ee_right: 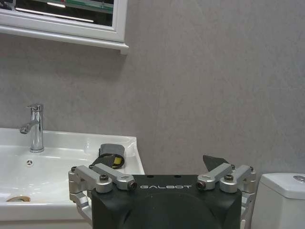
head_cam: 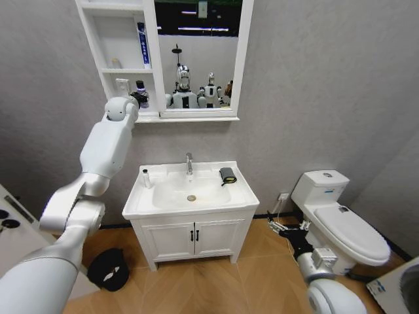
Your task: Move facial cleanser and shampoo from washbasin to cabinet, then wipe washbasin with towel.
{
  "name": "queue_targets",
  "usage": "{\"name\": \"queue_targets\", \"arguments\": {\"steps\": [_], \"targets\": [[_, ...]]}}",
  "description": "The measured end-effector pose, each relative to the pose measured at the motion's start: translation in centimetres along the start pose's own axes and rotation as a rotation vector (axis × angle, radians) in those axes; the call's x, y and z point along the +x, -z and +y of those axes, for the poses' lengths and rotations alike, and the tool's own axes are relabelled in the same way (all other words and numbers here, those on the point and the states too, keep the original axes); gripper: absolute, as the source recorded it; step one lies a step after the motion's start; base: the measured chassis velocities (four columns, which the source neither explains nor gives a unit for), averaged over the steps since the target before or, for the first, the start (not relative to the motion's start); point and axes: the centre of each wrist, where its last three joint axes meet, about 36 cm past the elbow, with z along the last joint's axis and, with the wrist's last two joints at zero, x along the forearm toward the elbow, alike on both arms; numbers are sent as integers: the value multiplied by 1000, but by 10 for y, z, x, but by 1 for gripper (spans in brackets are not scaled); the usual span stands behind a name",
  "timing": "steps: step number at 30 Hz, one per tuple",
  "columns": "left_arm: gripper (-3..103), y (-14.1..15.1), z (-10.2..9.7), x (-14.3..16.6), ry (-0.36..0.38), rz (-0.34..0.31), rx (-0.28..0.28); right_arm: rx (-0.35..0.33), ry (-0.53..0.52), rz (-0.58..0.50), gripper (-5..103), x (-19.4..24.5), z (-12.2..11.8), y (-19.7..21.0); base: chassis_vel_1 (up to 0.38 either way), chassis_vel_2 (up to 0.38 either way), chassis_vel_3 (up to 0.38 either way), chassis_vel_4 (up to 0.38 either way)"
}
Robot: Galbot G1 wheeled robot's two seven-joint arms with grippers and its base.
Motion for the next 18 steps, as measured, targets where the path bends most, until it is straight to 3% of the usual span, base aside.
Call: {"name": "queue_targets", "arguments": {"steps": [11, 18], "targets": [[43, -16, 0, -29, 44, 21, 8, -10, -2, -19, 100, 2, 0, 4, 0, 0, 0, 0], [43, -6, 31, -22, 100, 0, 13, -37, 3, -71, 100, -2, -3, 21, 0, 0, 0, 0]]}}
